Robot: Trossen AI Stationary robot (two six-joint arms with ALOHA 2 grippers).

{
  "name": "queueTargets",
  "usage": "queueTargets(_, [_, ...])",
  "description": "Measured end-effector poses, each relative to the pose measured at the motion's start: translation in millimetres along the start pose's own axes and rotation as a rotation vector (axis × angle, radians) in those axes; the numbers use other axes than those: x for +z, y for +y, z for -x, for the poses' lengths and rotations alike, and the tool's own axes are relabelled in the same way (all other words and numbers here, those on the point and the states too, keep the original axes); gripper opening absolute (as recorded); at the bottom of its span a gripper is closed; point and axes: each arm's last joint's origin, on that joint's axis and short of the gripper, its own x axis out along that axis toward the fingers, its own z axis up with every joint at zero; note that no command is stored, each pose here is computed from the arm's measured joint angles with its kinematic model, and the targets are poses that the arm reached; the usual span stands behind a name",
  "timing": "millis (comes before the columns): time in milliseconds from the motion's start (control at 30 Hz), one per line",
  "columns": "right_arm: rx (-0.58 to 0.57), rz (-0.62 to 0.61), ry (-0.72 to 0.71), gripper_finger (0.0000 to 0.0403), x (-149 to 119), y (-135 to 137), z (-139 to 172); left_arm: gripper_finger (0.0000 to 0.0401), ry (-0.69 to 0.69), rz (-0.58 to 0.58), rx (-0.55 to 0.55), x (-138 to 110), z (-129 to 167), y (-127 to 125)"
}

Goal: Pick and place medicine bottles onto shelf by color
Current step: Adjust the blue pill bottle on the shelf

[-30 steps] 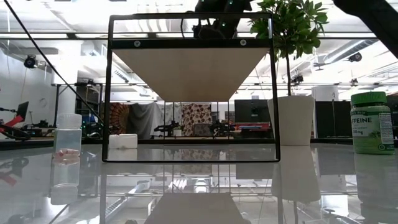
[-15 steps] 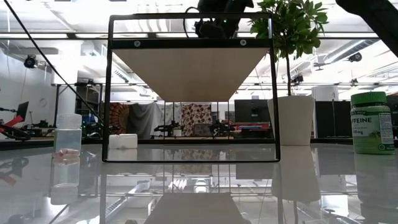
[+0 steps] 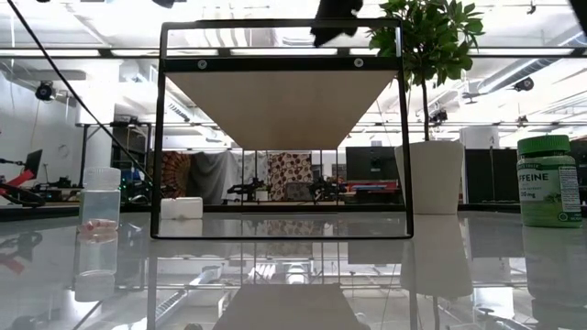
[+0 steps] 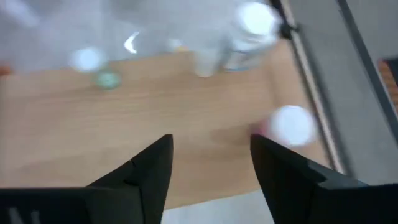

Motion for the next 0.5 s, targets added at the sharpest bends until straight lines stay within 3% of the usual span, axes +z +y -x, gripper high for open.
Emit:
queueTargets(100, [0.049,0.04,-0.007,0.0175,-11.0,30.6,6.3,0.0076,0.017,0.016,0.048,-0.3,0.1,1.5])
queueTargets(233, [0.109,0.057,-0.048,0.0139,-34.1,65.8,23.2,0.0011,0.115,0.002,0.198,-5.4,1.6,5.4])
queueTargets(333, [0.14,0.056,-0.071,0.0114,-54.8,85.3,36.3,0.0005,0.171,-0.029,0.26,-8.9,3.2,9.4])
queueTargets(500, [0.202,0.072,-0.078,0.0077,-84.8,106.5,50.4,0.0,0.299,-0.092,0.248,-7.2,6.9,28.2])
